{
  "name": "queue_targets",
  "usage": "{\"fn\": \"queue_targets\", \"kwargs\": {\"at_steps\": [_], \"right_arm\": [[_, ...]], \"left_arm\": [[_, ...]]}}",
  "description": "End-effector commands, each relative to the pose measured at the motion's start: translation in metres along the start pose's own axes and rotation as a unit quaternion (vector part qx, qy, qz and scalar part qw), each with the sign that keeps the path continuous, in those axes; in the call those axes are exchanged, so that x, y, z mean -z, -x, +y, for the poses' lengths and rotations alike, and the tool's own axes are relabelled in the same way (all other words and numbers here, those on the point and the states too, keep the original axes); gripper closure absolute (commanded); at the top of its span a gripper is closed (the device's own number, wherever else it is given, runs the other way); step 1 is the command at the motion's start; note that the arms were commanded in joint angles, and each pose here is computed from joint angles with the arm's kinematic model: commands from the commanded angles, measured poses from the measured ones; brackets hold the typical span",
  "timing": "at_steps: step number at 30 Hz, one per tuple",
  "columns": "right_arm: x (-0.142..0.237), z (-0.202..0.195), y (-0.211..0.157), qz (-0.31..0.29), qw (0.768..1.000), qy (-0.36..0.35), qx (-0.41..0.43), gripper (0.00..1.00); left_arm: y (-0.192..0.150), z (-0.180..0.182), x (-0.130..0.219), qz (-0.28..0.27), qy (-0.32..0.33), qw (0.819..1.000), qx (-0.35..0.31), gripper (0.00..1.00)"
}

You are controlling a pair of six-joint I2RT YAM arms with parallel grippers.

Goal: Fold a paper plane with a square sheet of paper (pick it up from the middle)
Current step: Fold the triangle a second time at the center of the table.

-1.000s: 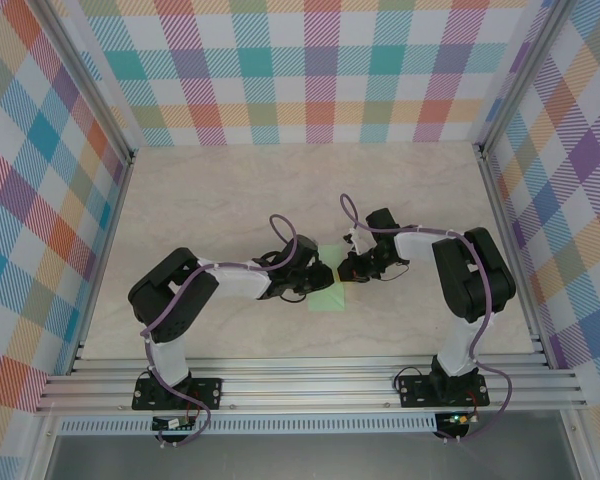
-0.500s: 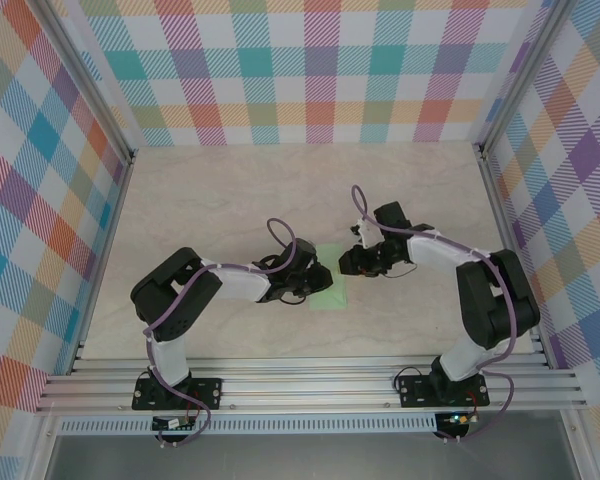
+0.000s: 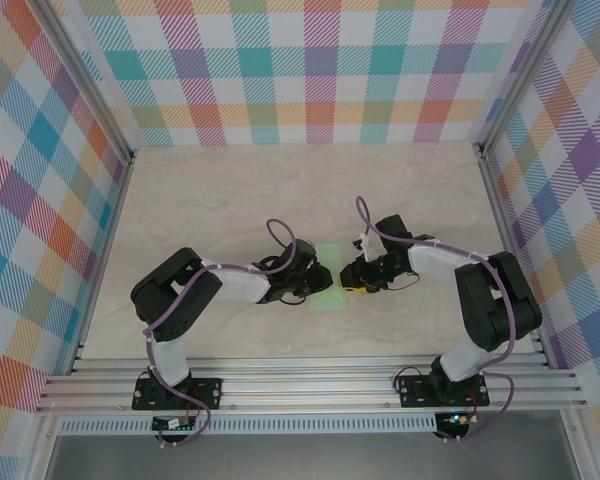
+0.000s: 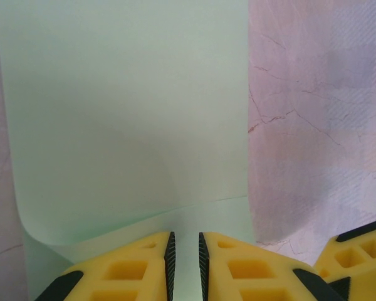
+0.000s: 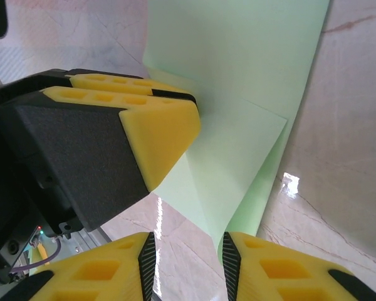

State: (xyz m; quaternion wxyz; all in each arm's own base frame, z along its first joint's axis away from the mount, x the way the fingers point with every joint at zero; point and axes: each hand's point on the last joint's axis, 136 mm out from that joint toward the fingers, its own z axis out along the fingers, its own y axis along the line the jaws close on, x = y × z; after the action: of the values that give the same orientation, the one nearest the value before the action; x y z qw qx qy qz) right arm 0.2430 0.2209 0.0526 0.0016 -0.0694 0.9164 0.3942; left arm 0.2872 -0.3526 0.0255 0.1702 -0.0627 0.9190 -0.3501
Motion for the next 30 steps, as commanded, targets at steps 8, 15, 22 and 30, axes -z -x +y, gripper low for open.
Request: {"fn": "queue_targets", "kwargs": {"at_steps": [8, 15, 22, 30], "right_arm": [[-0.015, -0.006, 0.002, 0.019, 0.999, 0.017, -0.022, 0.67], [-0.018, -0.006, 0.005, 0.019, 0.999, 0.024, -0.024, 0.76], [-0.02, -0.016, 0.008, 0.019, 0.999, 0.0, -0.027, 0.92], [-0.019, -0.016, 0.008, 0.017, 1.0, -0.003, -0.022, 0.95]], "left_arm": [[-0.008, 0.012, -0.001, 0.002, 0.021, 1.0, 0.003, 0.79], [-0.006, 0.01, 0.0, 0.0, 0.019, 1.0, 0.002, 0.79], [-0.004, 0.002, 0.005, -0.005, 0.006, 1.0, -0.005, 0.79], [0.003, -0.016, 0.017, -0.018, -0.024, 0.999, -0.02, 0.74]]}}
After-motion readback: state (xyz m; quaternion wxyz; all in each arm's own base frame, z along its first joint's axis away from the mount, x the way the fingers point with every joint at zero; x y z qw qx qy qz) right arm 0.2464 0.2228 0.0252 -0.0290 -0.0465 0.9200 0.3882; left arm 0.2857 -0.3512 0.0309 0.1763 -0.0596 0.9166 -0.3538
